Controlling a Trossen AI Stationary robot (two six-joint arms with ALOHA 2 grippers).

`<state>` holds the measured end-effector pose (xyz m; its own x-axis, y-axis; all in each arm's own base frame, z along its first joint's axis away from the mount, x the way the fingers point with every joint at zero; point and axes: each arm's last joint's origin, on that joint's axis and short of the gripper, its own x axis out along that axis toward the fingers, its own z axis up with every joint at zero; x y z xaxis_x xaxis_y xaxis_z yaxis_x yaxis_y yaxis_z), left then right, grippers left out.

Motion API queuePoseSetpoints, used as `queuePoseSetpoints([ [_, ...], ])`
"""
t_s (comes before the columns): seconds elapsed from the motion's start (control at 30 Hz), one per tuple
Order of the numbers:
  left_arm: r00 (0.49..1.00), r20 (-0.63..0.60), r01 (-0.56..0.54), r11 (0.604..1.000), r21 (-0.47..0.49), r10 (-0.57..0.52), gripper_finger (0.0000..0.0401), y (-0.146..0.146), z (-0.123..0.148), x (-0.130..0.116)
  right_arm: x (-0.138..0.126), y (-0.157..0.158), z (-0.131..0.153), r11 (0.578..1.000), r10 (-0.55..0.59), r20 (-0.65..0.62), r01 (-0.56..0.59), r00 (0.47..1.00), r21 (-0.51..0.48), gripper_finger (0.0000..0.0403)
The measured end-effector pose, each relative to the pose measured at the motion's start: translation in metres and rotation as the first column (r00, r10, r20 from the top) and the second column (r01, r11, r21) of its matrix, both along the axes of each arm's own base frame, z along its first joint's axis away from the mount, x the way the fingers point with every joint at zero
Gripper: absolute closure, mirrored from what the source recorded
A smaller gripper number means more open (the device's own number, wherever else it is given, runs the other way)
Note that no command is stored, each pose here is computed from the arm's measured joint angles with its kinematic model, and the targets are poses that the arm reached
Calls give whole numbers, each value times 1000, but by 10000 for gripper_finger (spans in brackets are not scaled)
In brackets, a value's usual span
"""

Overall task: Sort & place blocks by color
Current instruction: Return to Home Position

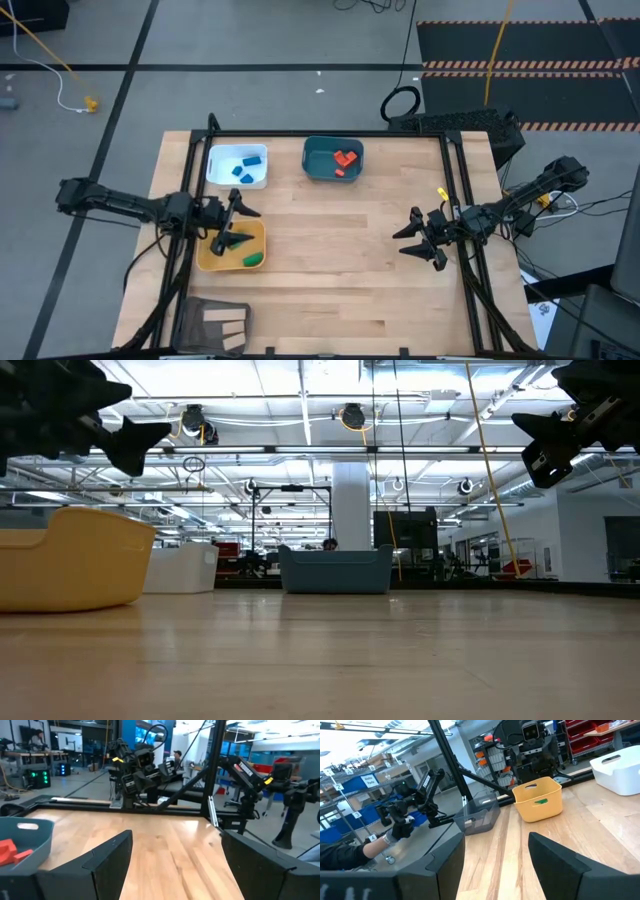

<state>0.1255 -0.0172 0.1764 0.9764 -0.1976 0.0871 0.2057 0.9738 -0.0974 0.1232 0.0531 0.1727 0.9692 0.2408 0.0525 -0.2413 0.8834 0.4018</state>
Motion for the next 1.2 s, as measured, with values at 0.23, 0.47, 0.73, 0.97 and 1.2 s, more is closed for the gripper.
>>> queuePoseSetpoints([
  [0.23, 998, -61, -8, 998, 61, 11, 93, 1, -7, 0, 0, 0, 0, 1000, 0, 1, 0, 1000, 0, 193],
  [0.47, 992, -125, -5, 999, 35, 10, 93, 1, -13, 0, 0, 0, 0, 1000, 0, 1, 0, 1000, 0, 193],
  [0.73, 992, -123, -5, 999, 36, 10, 93, 1, -12, 0, 0, 0, 0, 1000, 0, 0, 0, 1000, 0, 193],
  [0.97, 992, -122, -6, 999, 36, 10, 93, 1, -12, 0, 0, 0, 0, 1000, 0, 0, 0, 1000, 1, 193],
  [1.2, 992, -122, -6, 999, 35, 10, 93, 1, -12, 0, 0, 0, 0, 1000, 0, 0, 0, 1000, 0, 193],
])
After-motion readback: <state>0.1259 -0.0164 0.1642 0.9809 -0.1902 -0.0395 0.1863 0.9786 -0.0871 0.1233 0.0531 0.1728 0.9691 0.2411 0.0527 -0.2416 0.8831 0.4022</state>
